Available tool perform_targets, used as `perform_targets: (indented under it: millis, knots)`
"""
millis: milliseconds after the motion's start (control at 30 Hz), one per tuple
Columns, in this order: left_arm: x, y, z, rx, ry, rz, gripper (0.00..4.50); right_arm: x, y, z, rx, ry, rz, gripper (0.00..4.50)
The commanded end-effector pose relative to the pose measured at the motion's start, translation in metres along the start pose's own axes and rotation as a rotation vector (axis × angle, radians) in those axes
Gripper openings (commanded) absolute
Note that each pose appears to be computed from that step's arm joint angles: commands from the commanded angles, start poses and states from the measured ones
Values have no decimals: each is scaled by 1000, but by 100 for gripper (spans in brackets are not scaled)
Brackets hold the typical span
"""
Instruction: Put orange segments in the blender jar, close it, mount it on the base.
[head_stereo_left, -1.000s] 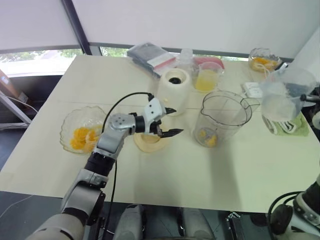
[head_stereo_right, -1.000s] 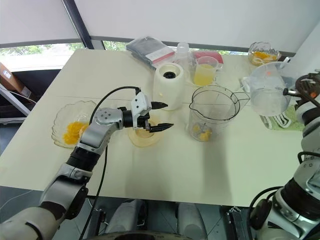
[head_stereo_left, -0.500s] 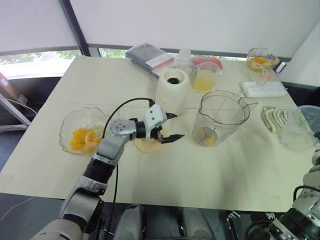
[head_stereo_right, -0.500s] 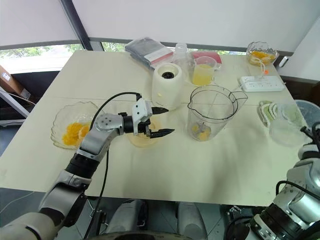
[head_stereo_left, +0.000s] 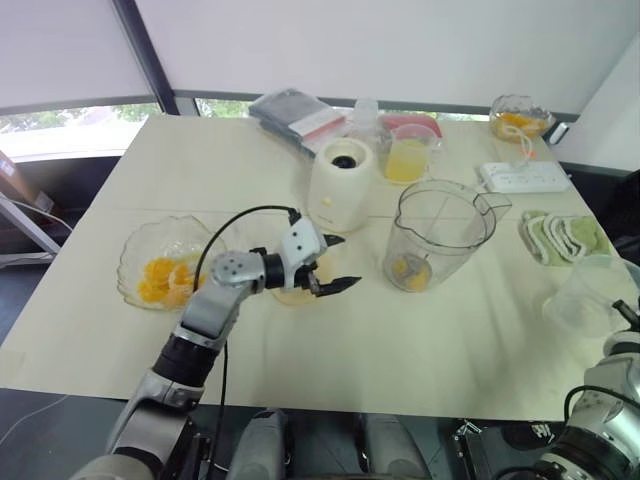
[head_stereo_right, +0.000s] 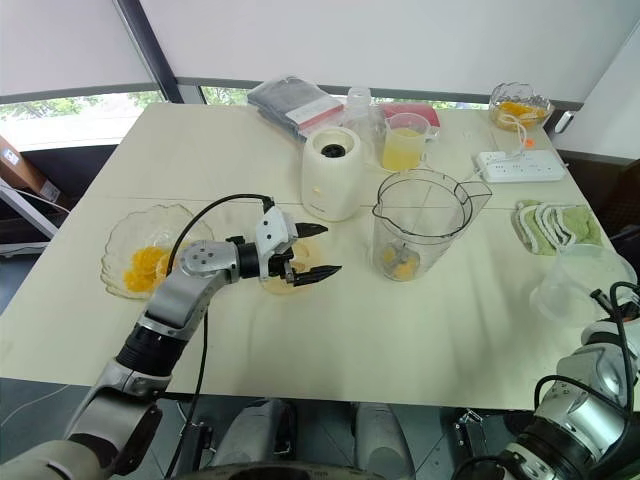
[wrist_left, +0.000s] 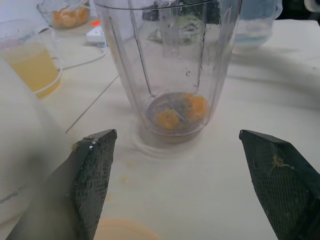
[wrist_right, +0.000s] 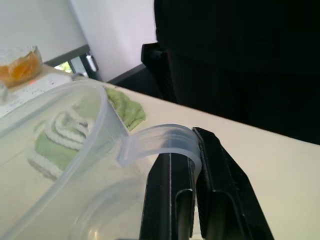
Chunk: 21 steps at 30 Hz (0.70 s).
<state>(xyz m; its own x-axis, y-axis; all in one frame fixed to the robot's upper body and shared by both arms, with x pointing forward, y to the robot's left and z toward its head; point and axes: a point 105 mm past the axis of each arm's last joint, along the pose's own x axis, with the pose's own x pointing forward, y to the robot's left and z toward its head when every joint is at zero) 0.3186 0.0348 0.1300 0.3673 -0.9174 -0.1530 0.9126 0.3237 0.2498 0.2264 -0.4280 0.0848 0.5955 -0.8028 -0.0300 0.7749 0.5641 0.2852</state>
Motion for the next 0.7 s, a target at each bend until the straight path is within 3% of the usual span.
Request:
perform_targets:
  millis: [33,300,700]
  knots:
    - [-3,-1,11,37,-21,3,410,11,-1,22,15,-95,5,3]
    - [-6,2,12,47,-17,21,410,27,-2,25,20,-112,10,3]
    - [-10,5,13,56,-1,36,410,28,-11,-9,30,-5,-21,3]
